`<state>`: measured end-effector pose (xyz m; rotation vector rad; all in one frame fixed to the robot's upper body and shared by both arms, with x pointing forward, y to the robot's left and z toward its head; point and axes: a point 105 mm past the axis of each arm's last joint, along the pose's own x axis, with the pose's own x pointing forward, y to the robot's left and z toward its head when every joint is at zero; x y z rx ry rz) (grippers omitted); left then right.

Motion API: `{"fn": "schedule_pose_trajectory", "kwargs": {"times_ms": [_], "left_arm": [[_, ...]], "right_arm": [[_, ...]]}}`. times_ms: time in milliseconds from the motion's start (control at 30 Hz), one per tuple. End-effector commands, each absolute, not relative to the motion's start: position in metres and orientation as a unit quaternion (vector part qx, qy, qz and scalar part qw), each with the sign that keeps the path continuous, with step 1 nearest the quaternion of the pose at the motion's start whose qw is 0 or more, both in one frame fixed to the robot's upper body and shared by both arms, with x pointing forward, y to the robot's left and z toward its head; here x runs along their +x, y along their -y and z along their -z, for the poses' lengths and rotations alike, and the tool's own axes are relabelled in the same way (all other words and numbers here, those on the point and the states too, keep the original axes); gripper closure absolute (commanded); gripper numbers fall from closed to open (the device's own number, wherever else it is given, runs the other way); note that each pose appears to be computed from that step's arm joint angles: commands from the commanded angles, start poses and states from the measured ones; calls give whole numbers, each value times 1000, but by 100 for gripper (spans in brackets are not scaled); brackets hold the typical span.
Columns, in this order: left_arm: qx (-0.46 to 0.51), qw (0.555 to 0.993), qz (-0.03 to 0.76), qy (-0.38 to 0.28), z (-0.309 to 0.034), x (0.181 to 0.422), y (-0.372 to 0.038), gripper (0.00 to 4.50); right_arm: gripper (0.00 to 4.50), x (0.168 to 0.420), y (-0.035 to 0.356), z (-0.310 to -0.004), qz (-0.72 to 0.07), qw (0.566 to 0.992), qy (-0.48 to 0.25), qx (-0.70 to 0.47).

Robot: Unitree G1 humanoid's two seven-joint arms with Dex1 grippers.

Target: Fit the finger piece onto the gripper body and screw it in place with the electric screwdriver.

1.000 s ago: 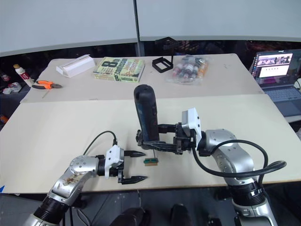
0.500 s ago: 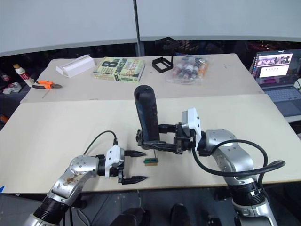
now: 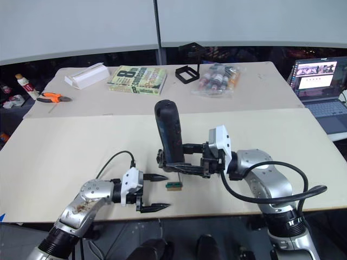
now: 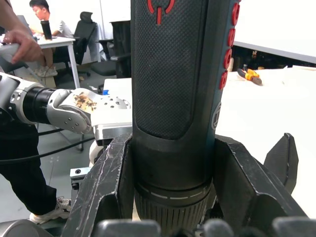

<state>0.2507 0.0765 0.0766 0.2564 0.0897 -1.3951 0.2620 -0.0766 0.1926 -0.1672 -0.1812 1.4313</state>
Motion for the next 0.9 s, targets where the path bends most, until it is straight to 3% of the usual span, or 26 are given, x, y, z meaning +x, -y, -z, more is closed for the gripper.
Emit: {"fn": "schedule_pose_trajectory", "kwargs": {"times_ms": [33, 900], "left_arm": [[122, 757, 642, -24, -82, 250, -76, 0], [116, 761, 638, -18, -84, 255, -71, 0]], "right_arm": [[264, 258, 77, -205, -656, 741, 115, -86], [264, 256, 75, -203, -659, 739, 112, -85]]}}
